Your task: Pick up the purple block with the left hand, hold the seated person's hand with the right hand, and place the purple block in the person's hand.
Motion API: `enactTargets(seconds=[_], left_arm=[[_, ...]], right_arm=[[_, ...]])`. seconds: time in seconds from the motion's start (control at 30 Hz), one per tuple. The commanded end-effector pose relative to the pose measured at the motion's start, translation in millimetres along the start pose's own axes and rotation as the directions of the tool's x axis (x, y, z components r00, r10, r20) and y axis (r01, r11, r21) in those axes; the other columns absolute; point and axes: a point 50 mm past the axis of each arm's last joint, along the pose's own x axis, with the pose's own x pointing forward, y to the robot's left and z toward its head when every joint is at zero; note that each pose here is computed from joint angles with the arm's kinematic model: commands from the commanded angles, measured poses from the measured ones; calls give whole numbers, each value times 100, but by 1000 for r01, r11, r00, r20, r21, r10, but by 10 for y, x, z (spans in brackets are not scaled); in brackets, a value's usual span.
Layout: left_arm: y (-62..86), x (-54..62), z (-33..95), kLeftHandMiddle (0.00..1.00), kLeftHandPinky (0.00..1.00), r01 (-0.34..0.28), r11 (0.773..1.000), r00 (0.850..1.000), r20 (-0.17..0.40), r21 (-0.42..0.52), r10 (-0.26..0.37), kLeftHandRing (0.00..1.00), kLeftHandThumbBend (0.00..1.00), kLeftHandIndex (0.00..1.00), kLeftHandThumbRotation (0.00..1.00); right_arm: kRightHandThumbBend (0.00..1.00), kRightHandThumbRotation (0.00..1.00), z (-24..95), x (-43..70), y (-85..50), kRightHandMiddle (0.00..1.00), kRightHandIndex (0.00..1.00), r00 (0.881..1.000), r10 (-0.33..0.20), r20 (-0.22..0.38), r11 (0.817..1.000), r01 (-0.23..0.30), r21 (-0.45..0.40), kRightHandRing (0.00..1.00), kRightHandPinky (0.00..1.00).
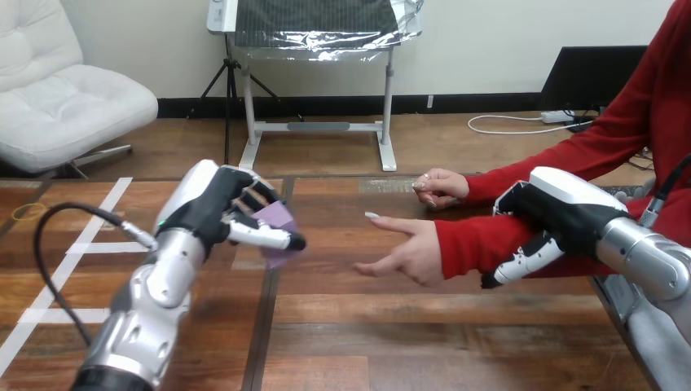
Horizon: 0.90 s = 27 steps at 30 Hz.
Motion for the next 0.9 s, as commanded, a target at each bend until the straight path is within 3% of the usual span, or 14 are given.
enactTargets(seconds=[0.0,0.87], left_arm=[[218,108,436,46,34,-92,996,984,153,9,89,40,69,45,0],[-2,205,728,46,34,-44,998,979,198,-44,52,41,70,46,0]], right_arm=[[91,22,322,109,-216,35,36,988,-89,127,996,85,35,31,30],[90,22,577,197,-216,36,37,979,-103,178,994,98,40,32,29]])
